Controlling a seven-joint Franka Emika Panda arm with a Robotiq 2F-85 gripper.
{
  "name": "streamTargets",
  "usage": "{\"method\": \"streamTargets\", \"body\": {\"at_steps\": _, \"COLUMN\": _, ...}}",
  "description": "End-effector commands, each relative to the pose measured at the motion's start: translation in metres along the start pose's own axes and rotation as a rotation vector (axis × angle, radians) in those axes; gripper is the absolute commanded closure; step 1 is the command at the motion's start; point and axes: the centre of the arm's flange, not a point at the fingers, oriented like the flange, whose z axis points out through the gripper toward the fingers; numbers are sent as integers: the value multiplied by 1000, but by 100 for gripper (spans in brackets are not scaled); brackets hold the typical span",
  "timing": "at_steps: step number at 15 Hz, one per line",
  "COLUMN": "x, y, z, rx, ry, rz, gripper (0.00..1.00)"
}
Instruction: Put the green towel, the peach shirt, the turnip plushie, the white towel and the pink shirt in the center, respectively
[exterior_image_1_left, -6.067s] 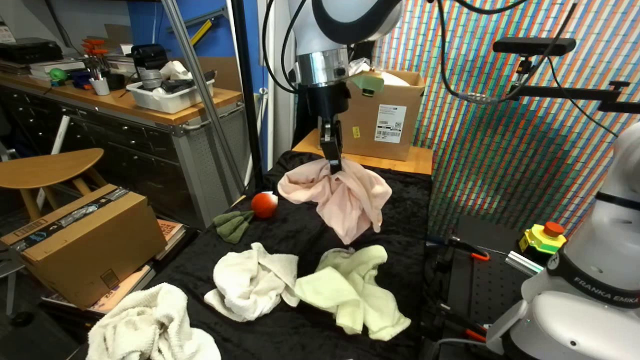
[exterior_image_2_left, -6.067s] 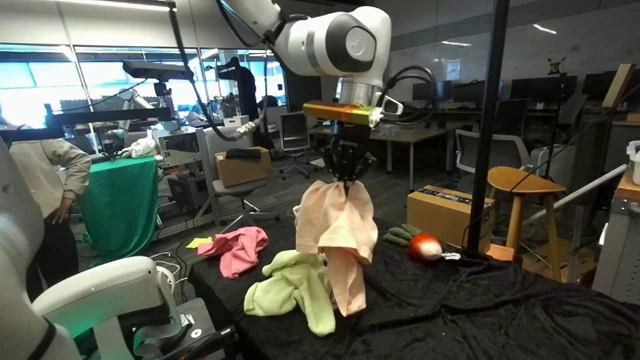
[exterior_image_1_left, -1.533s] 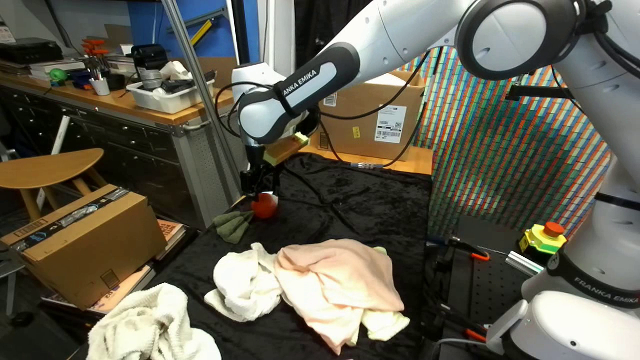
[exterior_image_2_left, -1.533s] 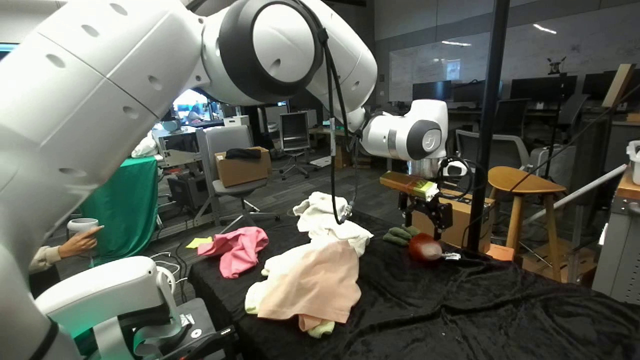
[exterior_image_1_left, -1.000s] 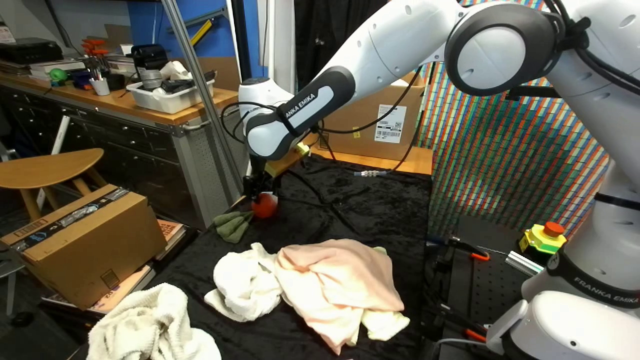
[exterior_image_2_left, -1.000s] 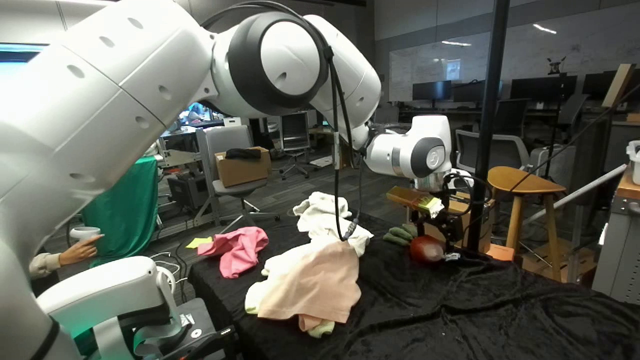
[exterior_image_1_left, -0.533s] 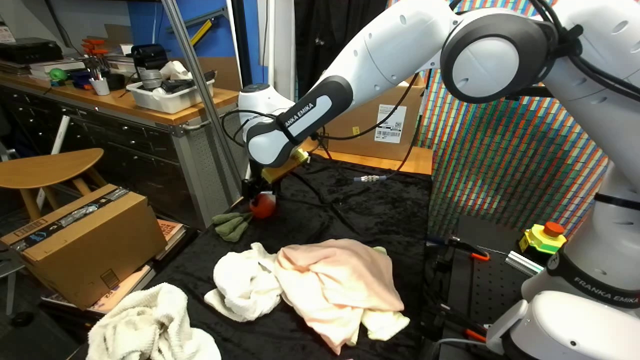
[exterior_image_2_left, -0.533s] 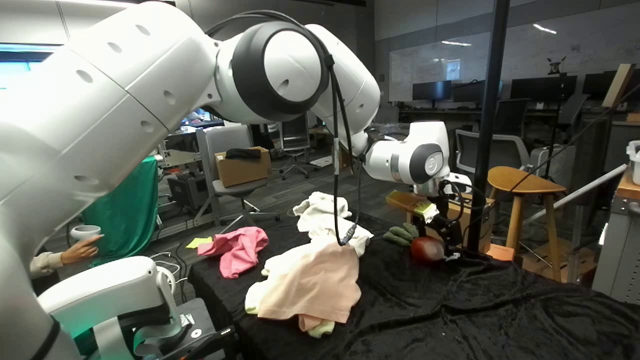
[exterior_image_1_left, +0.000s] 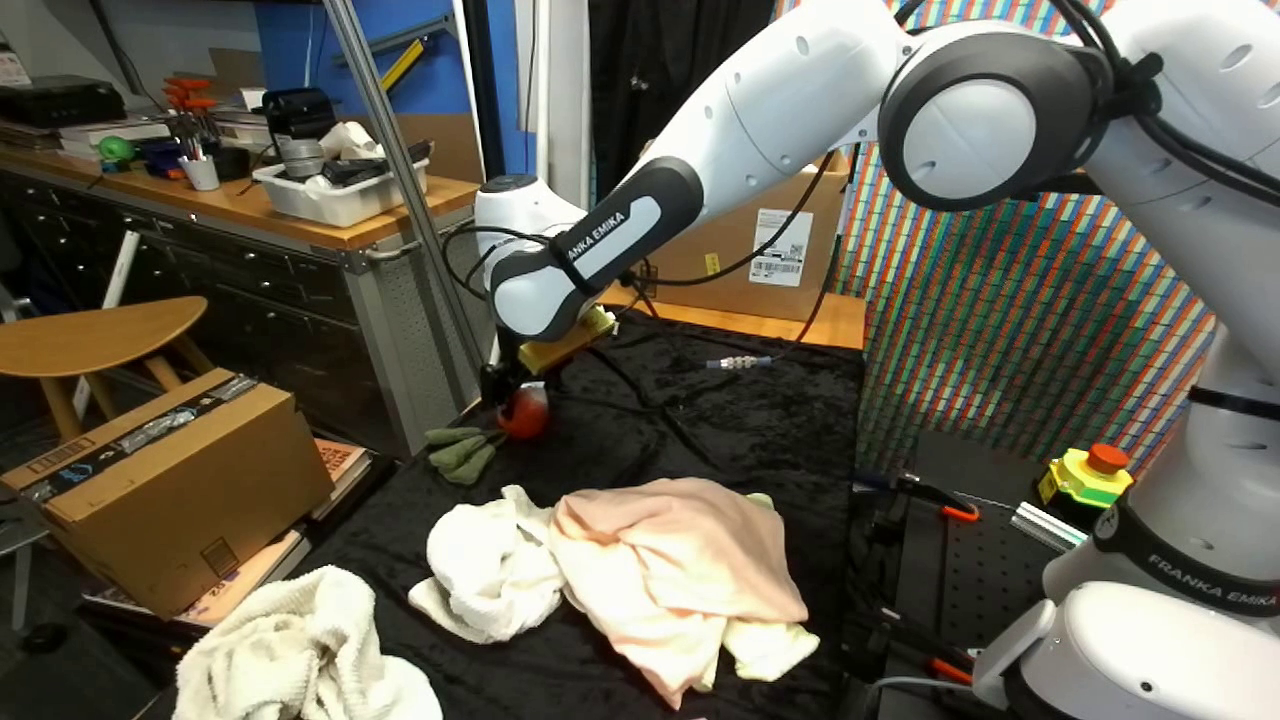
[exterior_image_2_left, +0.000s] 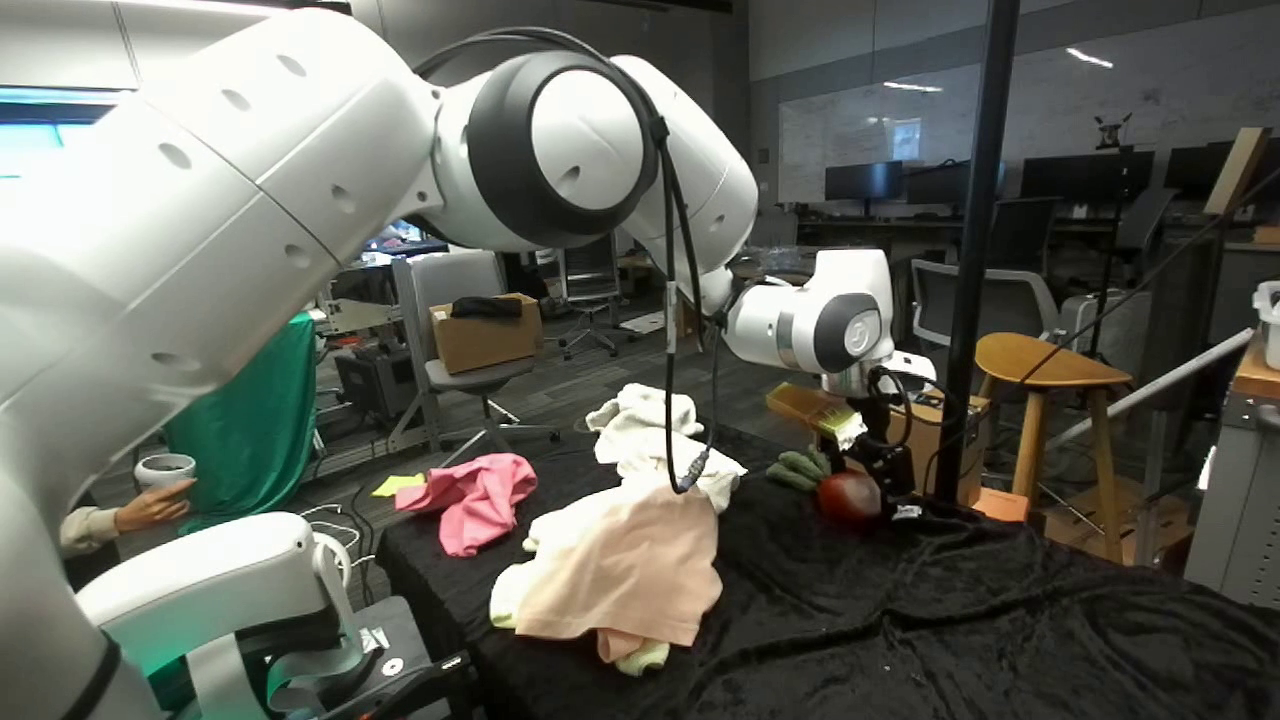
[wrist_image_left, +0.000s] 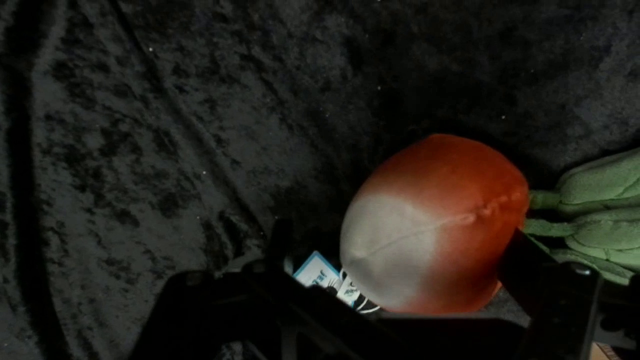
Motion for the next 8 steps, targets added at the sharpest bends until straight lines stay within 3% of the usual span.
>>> {"method": "streamTargets", "body": {"at_steps": 1, "x": 5, "y": -1, "z": 5, "rx": 23, "ry": 1, "rz": 35, "gripper": 26}}
{"method": "streamTargets", "body": {"at_steps": 2, "x": 5, "y": 0, "z": 5, "rx": 25, "ry": -4, "rz": 39, "gripper": 30}}
{"method": "streamTargets", "body": {"at_steps": 8, "x": 4, "y": 3, "z": -1, "rx": 37, "ry": -16, "rz": 50, "gripper": 76}}
